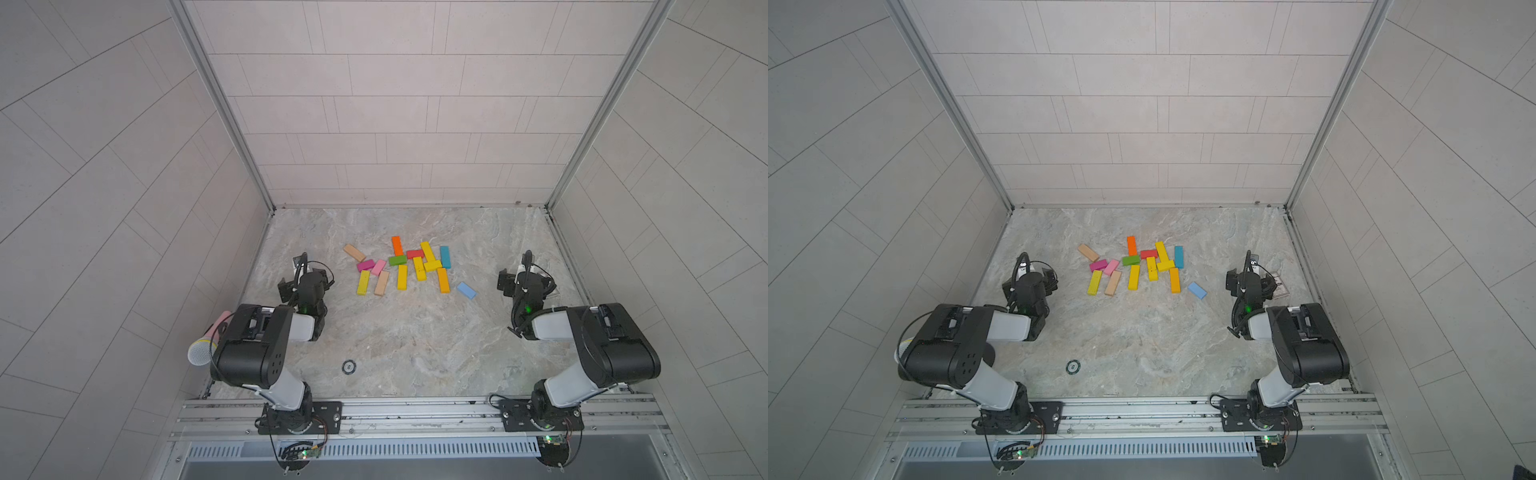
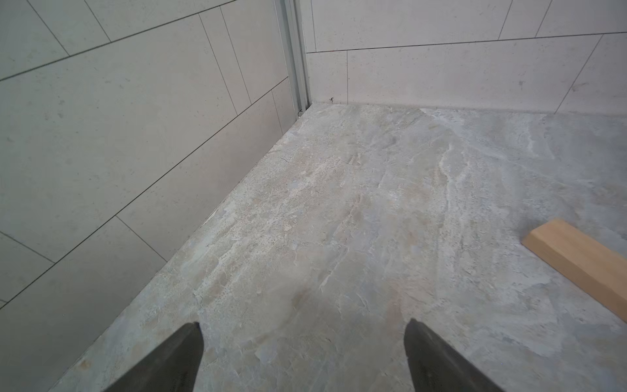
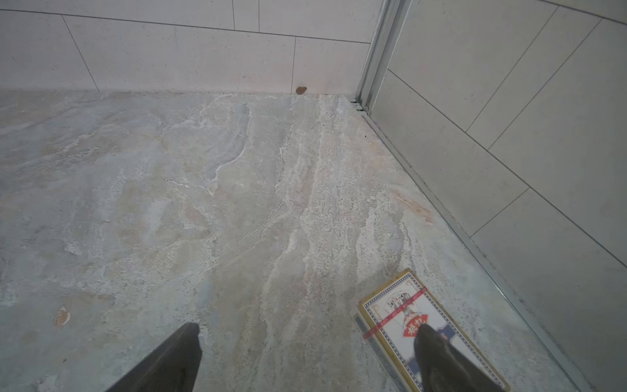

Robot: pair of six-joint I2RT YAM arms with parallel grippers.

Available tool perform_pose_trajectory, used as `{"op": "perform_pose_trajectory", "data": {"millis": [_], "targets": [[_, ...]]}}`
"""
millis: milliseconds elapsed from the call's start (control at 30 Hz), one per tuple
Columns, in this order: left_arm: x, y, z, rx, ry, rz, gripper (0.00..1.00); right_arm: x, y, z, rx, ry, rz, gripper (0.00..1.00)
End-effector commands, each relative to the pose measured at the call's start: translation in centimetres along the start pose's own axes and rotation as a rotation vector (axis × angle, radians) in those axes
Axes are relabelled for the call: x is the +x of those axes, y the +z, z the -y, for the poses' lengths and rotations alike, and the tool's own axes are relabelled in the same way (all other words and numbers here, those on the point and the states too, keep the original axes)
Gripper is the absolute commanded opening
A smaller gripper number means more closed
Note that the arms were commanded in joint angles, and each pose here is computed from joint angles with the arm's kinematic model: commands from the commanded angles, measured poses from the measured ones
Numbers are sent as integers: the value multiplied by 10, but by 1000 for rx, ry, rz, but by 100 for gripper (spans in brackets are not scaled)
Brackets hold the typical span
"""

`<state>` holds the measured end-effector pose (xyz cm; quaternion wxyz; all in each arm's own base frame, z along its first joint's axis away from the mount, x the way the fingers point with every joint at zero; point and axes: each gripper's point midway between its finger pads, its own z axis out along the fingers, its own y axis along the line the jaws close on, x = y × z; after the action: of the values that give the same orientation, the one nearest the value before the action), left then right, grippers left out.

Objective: Assemble the letter h with building blocks
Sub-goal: Pick up the building block from the center of the board.

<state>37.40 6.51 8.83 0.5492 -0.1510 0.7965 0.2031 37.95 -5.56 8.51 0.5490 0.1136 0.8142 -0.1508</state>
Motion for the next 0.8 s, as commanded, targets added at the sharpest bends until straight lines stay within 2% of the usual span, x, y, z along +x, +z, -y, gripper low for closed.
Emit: {"op": "perform_pose_trajectory", "data": {"millis": [0,767], "targets": [[-9,0,2,5,-21,31,100,-9,-1,0,6,4,24,100],[-10,-1,2,5,-20,36,100,-9,-1,0,5,3,24,100]]}}
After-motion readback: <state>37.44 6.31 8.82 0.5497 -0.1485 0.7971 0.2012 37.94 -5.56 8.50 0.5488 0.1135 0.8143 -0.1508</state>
